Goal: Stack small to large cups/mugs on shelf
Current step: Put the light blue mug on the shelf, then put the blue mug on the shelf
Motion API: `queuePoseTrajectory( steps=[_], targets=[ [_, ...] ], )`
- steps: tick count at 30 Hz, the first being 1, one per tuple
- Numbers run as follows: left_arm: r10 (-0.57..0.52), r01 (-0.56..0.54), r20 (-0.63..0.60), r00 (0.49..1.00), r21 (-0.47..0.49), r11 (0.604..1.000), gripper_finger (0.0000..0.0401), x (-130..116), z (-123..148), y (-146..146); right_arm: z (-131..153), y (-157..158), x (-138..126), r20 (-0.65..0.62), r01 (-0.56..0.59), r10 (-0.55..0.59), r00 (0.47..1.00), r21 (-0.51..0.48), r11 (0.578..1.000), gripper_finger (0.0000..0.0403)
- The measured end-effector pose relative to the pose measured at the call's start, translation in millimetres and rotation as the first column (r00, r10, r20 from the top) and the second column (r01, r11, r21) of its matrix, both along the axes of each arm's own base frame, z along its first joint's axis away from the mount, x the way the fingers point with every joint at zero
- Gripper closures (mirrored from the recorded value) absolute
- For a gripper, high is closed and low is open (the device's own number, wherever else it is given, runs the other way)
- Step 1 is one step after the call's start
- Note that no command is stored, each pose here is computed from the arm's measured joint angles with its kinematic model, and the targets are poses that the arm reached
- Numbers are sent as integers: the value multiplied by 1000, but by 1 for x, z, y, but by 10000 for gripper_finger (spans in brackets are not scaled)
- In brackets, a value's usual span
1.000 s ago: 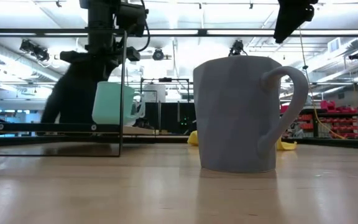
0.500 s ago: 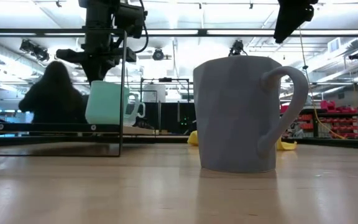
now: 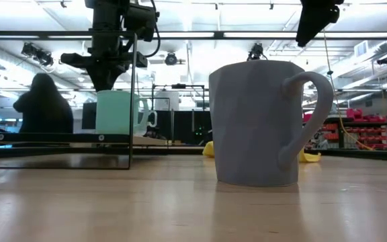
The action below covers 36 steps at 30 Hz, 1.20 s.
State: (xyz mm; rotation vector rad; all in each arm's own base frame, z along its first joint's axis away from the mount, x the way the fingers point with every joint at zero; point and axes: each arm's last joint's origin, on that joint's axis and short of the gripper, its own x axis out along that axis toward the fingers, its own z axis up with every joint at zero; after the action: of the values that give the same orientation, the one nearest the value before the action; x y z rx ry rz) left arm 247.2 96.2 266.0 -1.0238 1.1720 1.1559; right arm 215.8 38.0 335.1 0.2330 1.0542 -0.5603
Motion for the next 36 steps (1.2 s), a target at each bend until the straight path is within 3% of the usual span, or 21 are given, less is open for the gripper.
queuePoseTrajectory(
  steps=[10, 22, 30, 36],
  targets=[
    [0, 0, 9, 1000, 4, 1000, 356, -1, 2, -1, 0, 0, 0, 2, 2, -2, 1000, 1, 1000, 273],
    [-11, 1, 152, 988, 67, 998, 340, -24, 37, -15, 0, 1, 0, 5, 17, -17, 1000, 34, 999, 273],
    [-170, 144, 282, 944, 112, 983, 350, -36, 61, -55, 0, 29, -7, 50, 62, -70, 996, 137, 989, 273],
    [-334, 296, 310, 890, 163, 941, 345, -41, 70, -91, -2, 70, -12, 131, 106, -146, 981, 275, 956, 273]
  ],
)
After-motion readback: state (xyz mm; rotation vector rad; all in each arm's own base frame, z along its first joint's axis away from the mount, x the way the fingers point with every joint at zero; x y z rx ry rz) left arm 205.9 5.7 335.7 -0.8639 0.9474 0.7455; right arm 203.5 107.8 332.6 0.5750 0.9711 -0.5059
